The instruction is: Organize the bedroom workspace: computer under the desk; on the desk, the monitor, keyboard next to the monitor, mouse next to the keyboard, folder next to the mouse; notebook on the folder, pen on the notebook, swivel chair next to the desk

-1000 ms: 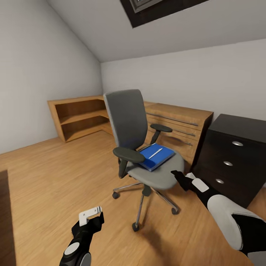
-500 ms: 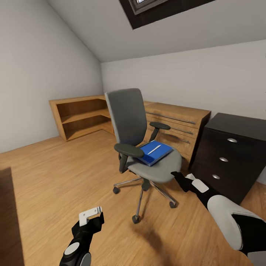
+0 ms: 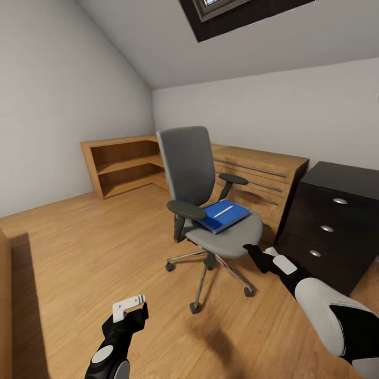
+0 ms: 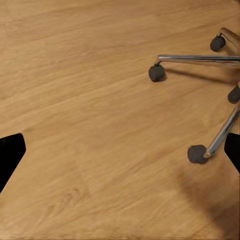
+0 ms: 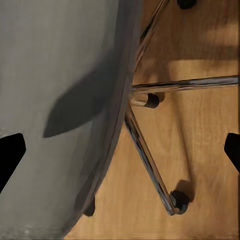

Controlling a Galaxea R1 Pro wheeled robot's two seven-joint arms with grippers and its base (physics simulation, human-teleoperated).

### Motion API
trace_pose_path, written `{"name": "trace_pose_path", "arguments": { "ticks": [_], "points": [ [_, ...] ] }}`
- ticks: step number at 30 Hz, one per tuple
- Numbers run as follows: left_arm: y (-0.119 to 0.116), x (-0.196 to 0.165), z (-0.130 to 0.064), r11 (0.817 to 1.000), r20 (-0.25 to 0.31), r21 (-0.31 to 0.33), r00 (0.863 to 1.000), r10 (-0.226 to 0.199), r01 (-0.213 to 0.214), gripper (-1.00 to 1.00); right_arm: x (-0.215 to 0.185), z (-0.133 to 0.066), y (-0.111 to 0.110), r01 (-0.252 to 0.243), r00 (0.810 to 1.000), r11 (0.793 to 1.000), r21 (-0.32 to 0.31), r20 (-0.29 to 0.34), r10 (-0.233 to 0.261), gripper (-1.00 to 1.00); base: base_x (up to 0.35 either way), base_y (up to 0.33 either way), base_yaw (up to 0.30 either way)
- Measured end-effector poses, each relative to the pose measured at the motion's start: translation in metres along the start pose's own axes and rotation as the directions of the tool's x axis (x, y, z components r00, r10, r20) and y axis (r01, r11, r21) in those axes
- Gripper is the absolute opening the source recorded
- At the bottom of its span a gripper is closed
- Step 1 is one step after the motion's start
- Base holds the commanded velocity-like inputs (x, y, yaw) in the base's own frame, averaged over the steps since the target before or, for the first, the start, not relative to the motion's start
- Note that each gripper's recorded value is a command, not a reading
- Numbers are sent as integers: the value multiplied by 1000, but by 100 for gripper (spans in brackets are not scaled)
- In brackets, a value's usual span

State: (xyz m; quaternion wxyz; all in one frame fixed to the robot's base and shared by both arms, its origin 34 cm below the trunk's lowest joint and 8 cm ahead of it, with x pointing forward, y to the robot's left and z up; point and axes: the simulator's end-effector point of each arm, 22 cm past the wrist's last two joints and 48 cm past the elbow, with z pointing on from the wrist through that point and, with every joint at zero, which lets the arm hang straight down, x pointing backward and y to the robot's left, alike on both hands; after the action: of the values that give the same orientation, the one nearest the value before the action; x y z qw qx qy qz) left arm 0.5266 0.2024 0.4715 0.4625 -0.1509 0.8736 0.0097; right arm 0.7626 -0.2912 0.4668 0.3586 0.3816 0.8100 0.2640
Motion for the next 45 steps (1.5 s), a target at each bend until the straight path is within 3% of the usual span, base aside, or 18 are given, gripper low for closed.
{"name": "trace_pose_path", "arguments": {
  "ticks": [12, 31, 32, 34, 37, 40, 45],
  "points": [
    [0, 0, 0, 1000, 0, 0, 1000, 0, 0, 100, 11, 2, -7, 15, 1000, 1000, 20, -22, -15, 100, -172, 104, 1],
    [0, 0, 0, 1000, -1, 0, 1000, 0, 0, 100, 50, 9, 28, 44, 996, 997, -57, -76, -48, 100, -3, 2, 0],
    [0, 0, 0, 1000, 0, 0, 1000, 0, 0, 100, 60, 10, 36, 90, 991, 993, -81, -91, -97, 100, 0, 0, 0],
    [0, 0, 0, 1000, 0, 1, 1000, 0, 0, 100, 66, 10, 45, 110, 988, 987, -114, -98, -121, 100, 0, 0, 0],
    [0, 0, 0, 1000, 0, 1, 1000, 0, 0, 100, 70, 9, 56, 121, 985, 979, -163, -102, -138, 100, 0, 0, 0],
    [0, 2, 0, 1000, -4, 0, 1000, 1, -1, 100, 76, 4, 72, 130, 981, 958, -257, -105, -162, 100, 0, 0, 0],
    [-1, 3, 1, 1000, -6, 0, 1000, 2, -2, 100, 79, 0, 80, 133, 979, 941, -312, -107, -174, 100, 0, 0, 0]
  ]
}}
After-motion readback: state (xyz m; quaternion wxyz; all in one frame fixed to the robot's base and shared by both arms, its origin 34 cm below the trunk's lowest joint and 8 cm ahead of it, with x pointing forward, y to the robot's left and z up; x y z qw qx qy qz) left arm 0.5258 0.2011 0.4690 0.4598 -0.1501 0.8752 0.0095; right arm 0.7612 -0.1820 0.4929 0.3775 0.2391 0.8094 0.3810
